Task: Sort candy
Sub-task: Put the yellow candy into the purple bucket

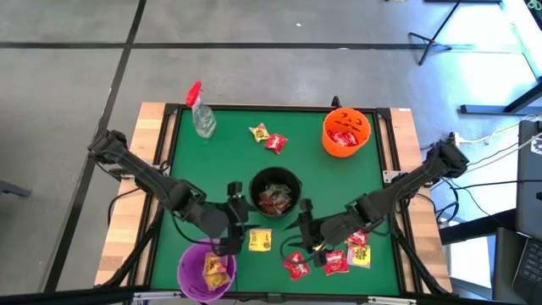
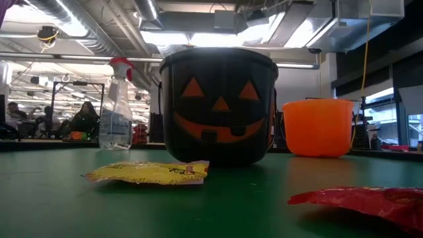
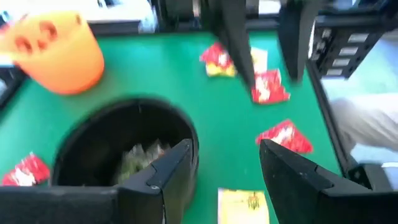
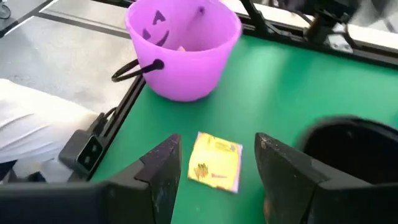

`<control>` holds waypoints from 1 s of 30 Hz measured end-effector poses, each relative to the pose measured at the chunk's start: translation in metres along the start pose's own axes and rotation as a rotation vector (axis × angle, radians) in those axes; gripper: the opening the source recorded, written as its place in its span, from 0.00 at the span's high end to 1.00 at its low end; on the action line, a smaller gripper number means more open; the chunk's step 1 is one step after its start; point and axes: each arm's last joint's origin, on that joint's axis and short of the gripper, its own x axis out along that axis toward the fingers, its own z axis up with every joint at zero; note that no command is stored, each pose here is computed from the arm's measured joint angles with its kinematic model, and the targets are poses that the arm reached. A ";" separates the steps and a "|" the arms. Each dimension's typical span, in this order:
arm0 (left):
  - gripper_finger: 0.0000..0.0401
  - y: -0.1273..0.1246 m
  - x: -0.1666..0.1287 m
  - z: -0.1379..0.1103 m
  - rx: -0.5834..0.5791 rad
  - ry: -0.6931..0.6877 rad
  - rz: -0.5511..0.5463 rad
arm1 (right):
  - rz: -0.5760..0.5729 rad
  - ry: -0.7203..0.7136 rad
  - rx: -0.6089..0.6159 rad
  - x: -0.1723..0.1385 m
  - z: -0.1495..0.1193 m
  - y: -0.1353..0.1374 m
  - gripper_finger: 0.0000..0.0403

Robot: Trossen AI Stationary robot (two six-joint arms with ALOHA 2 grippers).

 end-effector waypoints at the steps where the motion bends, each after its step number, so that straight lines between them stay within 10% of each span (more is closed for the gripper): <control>1: 0.55 -0.001 -0.004 0.006 0.014 -0.020 0.000 | 0.007 -0.011 -0.010 0.007 -0.001 0.002 0.51; 16: 0.55 -0.024 -0.086 0.002 0.058 -0.202 0.237 | -0.026 -0.001 0.062 0.099 -0.038 -0.014 0.51; 30: 0.55 -0.031 -0.094 -0.019 0.034 -0.229 0.276 | -0.060 0.075 -0.100 0.111 -0.045 -0.001 0.51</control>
